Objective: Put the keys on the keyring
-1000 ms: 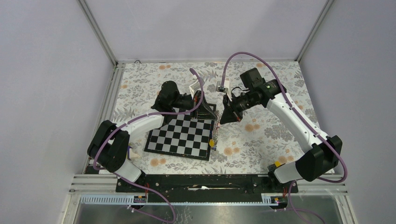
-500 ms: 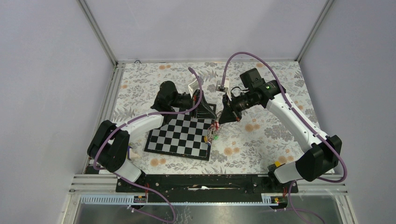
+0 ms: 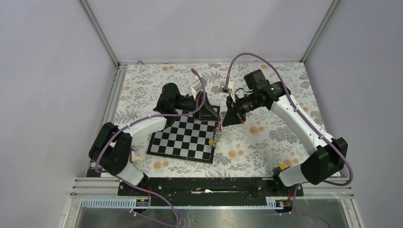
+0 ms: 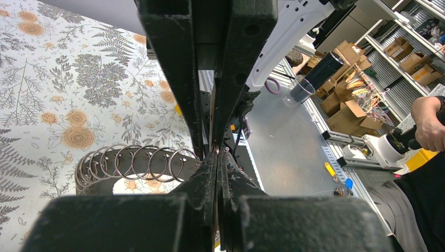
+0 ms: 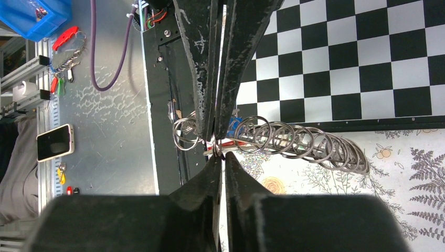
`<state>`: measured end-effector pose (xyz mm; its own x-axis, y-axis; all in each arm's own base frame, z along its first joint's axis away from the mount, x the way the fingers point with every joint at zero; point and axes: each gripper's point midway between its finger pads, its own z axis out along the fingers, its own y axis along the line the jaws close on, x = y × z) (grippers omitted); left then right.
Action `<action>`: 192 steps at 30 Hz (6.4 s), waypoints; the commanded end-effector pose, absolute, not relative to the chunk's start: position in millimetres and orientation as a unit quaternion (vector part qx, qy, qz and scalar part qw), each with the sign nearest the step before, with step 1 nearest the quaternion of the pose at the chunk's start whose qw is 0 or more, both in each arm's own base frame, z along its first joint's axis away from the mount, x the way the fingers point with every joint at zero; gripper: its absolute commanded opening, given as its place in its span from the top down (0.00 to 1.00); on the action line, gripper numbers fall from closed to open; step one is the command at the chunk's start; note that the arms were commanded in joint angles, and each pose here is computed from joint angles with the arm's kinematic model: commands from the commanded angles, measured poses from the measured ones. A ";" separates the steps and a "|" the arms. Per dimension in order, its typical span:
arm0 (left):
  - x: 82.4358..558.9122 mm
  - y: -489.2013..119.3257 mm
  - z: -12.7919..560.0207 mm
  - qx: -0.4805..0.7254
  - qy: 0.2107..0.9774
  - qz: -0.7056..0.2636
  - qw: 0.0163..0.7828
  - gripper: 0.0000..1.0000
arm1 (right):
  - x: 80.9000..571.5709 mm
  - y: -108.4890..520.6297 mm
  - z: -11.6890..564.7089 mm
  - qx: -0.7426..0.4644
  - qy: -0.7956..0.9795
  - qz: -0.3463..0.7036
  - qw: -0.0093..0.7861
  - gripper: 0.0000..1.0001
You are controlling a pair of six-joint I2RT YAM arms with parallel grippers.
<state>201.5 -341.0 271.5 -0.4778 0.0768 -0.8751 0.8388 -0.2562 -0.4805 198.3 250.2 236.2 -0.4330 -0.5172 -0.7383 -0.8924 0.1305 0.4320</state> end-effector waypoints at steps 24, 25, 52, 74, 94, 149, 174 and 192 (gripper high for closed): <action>196.9 -340.0 292.7 0.446 0.500 -0.671 0.318 1.00 | 203.1 252.7 277.3 -0.513 0.685 0.437 0.278 0.67; 197.1 -339.9 292.5 0.446 0.500 -0.671 0.318 1.00 | 203.1 253.5 276.7 -0.513 0.684 0.440 0.277 0.68; 197.7 -340.3 290.4 0.445 0.501 -0.670 0.318 1.00 | 201.7 260.6 274.4 -0.506 0.676 0.468 0.260 0.84; 209.3 -337.3 282.7 0.452 0.511 -0.648 0.337 0.68 | 201.5 245.1 246.9 -0.539 0.741 0.339 0.211 1.00; 206.3 -345.5 270.6 0.453 0.519 -0.649 0.323 0.71 | 208.1 250.4 251.7 -0.564 0.746 0.294 0.195 1.00; 199.3 -336.9 295.1 0.450 0.499 -0.668 0.321 1.00 | 208.6 249.7 261.9 -0.548 0.736 0.308 0.250 0.61; 192.5 -322.5 328.8 0.392 0.432 -0.706 0.402 1.00 | 197.1 254.2 312.5 -0.526 0.651 0.432 0.337 0.64; 195.6 -323.3 326.8 0.371 0.439 -0.710 0.407 1.00 | 193.6 259.0 289.7 -0.508 0.658 0.466 0.304 0.65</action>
<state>199.1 -327.7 299.4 -0.4823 -0.1495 -0.8632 0.8589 -0.2745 -0.4323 191.1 255.5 284.9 -0.2994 -0.4128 -0.8602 -0.9517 0.0648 0.3001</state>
